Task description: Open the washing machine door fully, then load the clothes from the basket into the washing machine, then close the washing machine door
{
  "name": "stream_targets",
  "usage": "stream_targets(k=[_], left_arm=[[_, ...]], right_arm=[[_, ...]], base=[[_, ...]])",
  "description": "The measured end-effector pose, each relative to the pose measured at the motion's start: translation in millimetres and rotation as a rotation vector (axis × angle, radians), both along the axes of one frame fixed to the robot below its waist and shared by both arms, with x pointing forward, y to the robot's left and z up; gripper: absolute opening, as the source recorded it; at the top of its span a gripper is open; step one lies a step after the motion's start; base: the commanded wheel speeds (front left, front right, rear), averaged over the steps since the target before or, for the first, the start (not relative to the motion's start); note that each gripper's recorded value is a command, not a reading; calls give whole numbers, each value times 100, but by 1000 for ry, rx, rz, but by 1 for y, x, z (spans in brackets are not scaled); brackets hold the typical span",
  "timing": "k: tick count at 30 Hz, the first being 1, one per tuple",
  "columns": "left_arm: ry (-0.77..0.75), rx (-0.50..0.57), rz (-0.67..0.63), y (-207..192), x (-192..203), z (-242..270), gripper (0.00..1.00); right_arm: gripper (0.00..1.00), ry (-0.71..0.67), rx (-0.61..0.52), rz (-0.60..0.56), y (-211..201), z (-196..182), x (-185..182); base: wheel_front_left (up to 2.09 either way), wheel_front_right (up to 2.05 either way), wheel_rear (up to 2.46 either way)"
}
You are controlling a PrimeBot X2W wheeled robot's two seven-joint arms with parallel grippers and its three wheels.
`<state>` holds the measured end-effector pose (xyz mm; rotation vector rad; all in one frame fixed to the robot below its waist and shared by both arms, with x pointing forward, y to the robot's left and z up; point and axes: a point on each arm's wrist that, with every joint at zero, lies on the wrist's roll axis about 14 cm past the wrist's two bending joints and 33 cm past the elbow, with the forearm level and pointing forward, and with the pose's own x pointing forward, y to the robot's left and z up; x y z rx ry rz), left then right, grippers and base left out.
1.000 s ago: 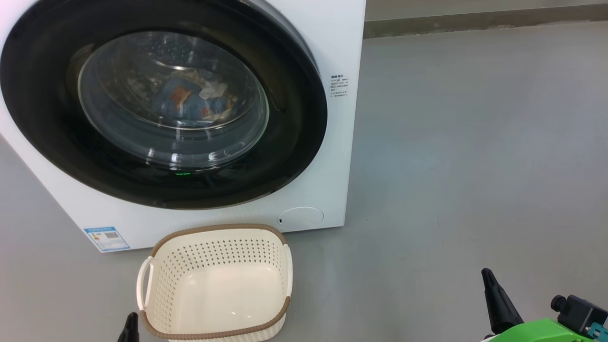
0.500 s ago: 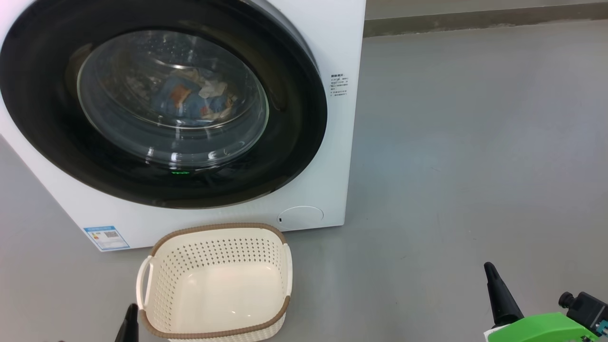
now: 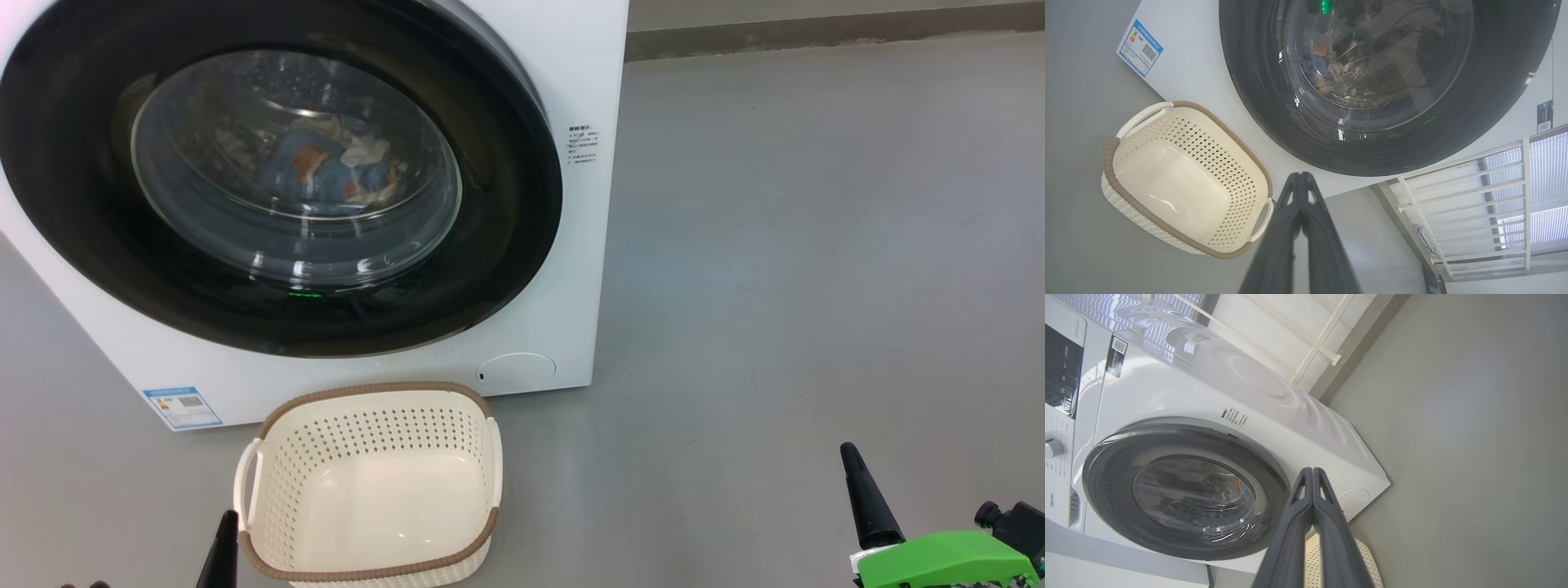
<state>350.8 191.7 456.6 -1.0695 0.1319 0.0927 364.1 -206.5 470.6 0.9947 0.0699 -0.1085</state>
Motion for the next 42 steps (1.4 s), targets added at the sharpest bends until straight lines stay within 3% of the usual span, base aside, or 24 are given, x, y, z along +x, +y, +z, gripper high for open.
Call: stream_targets(k=[42], left_arm=[[-59, -436, 22, -3, 22, 21, 0]], right_arm=[[0, -37, 500, -29, -1, 5, 7]], base=[[0, 0, 0]])
